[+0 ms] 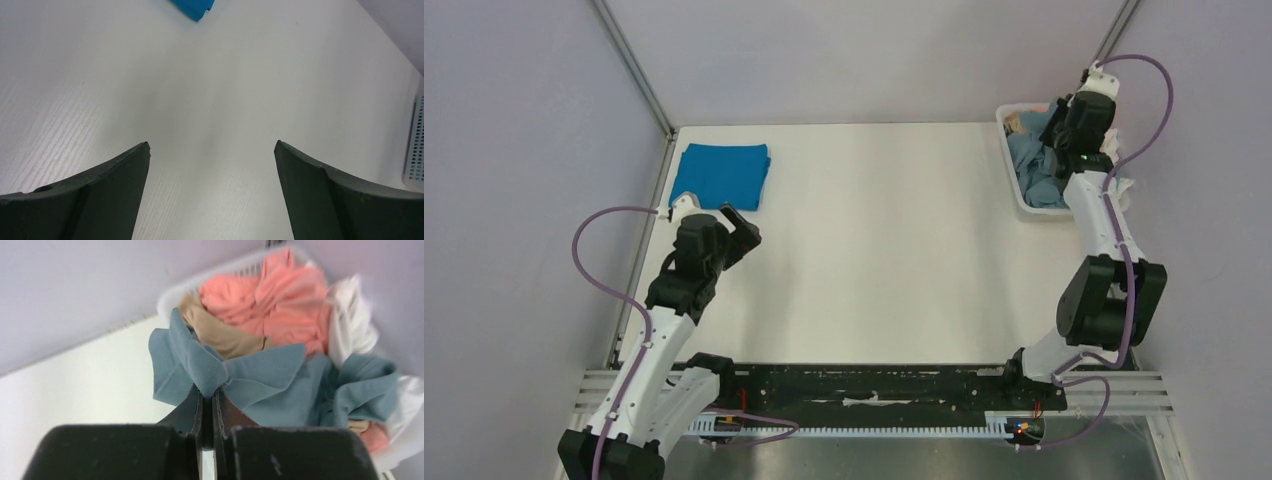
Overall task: Fold and stack the t-shirts
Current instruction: Grab crumpled tshirt from bin with the right arm, then move the tshirt to the center of the board
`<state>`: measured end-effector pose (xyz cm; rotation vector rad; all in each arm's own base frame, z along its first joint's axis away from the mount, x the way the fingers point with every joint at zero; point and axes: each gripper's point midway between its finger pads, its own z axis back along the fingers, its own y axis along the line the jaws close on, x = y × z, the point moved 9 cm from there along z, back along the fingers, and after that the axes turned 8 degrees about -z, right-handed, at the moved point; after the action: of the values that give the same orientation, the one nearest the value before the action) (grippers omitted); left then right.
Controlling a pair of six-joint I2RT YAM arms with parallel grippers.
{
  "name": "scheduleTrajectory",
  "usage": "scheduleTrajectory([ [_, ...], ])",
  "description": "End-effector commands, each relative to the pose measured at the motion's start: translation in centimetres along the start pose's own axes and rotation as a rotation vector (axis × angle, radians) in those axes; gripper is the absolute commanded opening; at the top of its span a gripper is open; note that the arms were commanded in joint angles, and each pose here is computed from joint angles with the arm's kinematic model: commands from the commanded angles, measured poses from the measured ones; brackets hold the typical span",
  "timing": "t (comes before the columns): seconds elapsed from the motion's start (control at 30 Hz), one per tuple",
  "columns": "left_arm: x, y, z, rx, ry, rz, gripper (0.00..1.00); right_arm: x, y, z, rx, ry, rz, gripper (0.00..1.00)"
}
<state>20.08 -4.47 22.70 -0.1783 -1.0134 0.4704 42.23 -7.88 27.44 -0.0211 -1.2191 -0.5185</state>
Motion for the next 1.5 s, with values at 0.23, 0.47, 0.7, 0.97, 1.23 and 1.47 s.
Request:
scheduleTrajectory([
  [0.23,0.4,-0.6,0.3,-0.055,-0.022,0.030,1.00,19.3,5.6,15.7,0.334,-0.643,-0.021,0.00],
  [0.47,0.4,-0.7,0.1,-0.062,-0.017,0.028,1.00,22.5,13.2,22.9,0.788,-0.713,0.035,0.00],
  [0.7,0.4,-0.8,0.0,-0.072,-0.011,0.025,1.00,22.1,19.7,29.8,1.200,-0.760,-0.025,0.00],
  [0.97,0.3,-0.9,0.3,-0.085,-0.009,0.031,1.00,19.2,20.7,32.0,1.273,-0.702,-0.051,0.00],
  [1.23,0.1,-0.7,0.3,-0.055,0.008,0.054,1.00,11.7,16.8,23.7,0.693,-0.411,-0.010,0.00],
  [1.47,-2.6,0.1,-1.4,-0.003,0.136,0.072,1.00,-5.8,12.3,11.2,0.220,0.078,0.204,0.26],
])
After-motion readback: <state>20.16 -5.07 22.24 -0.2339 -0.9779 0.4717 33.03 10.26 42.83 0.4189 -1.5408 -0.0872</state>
